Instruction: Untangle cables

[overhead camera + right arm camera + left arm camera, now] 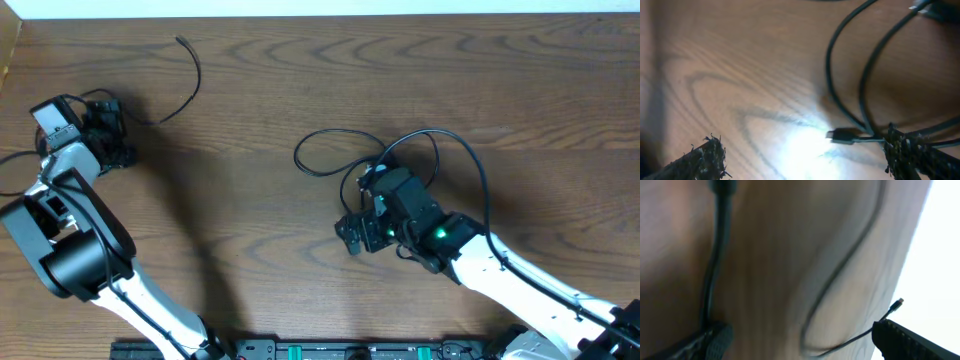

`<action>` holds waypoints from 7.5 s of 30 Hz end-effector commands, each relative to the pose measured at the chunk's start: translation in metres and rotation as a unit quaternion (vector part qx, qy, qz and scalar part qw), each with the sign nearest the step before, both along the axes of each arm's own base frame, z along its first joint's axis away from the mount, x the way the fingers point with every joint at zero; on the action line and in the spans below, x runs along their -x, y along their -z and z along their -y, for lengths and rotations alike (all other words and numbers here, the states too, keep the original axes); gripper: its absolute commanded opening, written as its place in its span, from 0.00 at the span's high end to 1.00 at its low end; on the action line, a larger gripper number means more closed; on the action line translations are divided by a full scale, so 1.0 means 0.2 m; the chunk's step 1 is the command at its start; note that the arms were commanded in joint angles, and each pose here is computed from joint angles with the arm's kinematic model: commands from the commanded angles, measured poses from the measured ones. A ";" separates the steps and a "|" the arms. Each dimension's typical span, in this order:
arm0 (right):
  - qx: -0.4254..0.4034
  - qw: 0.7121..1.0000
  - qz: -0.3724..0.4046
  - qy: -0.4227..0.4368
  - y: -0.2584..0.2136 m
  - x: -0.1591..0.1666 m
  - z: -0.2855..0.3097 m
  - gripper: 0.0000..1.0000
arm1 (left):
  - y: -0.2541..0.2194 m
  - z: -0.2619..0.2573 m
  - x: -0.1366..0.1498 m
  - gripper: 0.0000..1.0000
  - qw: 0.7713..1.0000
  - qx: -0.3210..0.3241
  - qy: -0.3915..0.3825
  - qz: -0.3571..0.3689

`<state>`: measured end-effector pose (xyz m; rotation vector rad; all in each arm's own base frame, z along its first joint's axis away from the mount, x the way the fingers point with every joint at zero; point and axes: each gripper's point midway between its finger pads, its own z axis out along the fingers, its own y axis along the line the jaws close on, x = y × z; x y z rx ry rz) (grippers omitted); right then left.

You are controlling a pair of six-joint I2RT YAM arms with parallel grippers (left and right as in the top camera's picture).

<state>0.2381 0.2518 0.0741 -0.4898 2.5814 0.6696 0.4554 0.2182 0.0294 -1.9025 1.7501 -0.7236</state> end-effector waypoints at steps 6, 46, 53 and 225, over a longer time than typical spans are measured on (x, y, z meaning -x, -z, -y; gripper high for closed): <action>0.004 1.000 0.008 -0.014 -0.01 0.04 -0.05 0.01 | -0.26 -0.02 0.19 0.04 0.997 -0.008 -0.074 -0.029; 0.002 1.000 0.010 -0.016 -0.02 0.04 -0.06 0.01 | 0.02 -0.08 0.54 0.04 0.962 -0.105 -0.014 -0.252; 0.003 1.000 0.009 -0.016 -0.02 0.04 -0.06 0.01 | 0.03 -0.23 0.31 0.04 0.972 -0.166 -0.016 -0.167; 0.058 0.879 0.077 0.467 -0.48 0.24 1.10 0.01 | -0.59 1.08 0.47 0.93 0.747 -0.382 0.516 -0.171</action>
